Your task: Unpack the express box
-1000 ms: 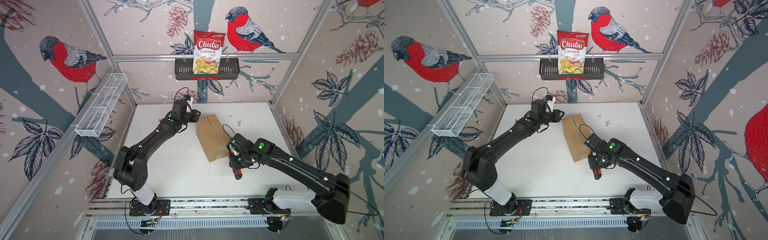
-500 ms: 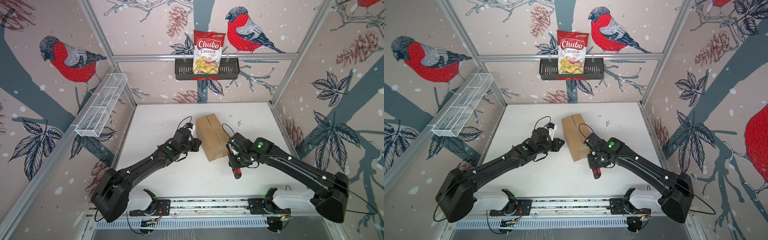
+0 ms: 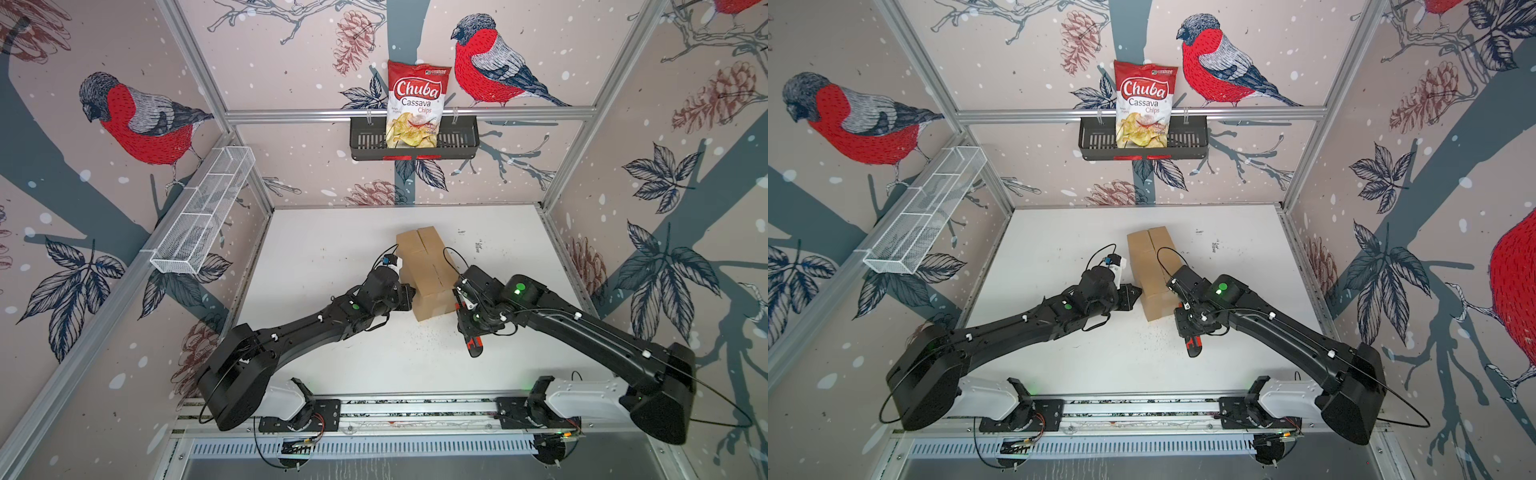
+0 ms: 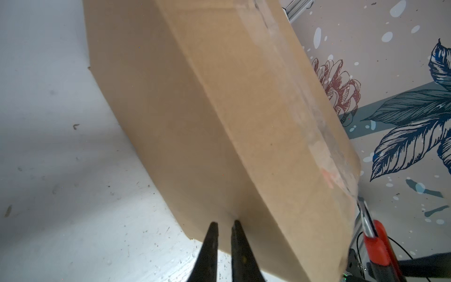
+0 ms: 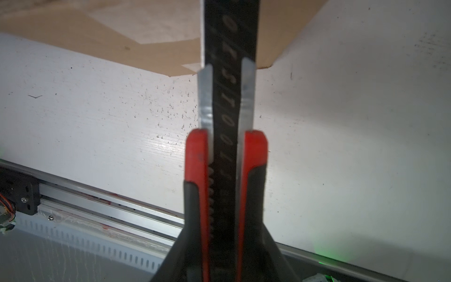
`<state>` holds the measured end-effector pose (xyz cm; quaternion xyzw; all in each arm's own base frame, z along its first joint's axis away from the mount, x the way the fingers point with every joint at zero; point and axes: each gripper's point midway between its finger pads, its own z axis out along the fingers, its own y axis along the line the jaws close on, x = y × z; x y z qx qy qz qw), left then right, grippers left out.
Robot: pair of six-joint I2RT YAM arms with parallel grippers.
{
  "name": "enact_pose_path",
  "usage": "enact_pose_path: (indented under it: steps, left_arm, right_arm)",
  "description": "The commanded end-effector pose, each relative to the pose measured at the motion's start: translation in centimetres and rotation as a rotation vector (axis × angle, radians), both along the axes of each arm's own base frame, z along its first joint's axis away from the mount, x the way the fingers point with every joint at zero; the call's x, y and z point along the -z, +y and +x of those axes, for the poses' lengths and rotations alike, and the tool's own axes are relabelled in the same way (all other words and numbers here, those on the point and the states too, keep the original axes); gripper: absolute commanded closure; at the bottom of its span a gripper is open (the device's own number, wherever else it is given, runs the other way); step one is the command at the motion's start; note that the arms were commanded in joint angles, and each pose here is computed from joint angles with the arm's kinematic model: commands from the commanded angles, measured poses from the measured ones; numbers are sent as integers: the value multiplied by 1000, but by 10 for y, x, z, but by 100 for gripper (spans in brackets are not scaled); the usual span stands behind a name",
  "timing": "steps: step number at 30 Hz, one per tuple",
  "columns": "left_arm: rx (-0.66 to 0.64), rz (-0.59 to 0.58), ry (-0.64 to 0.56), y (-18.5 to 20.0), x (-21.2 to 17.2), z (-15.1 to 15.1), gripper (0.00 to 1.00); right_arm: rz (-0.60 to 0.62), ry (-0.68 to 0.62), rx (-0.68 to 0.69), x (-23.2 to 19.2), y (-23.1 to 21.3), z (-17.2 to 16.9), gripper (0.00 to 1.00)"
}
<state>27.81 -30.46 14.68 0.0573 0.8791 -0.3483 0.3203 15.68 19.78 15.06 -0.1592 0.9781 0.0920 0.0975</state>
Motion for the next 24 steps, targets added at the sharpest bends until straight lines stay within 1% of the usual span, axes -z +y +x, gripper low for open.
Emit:
enact_pose_path:
  steps: [1, 5, 6, 24]
  left_arm:
    - [11, -80, -47, -15, -21, 5, 85]
    - [18, -88, -49, -19, -22, 4, 85]
    - [19, -90, -51, -20, -22, 3, 85]
    - [71, -107, -51, -46, -20, -11, 86]
  right_arm:
    - [23, -12, -23, -5, 7, 1, 89]
    - [24, -16, -30, -6, 8, 1, 89]
    - [6, -2, -28, -1, 9, 2, 89]
    - [6, -3, -31, -3, 13, 3, 89]
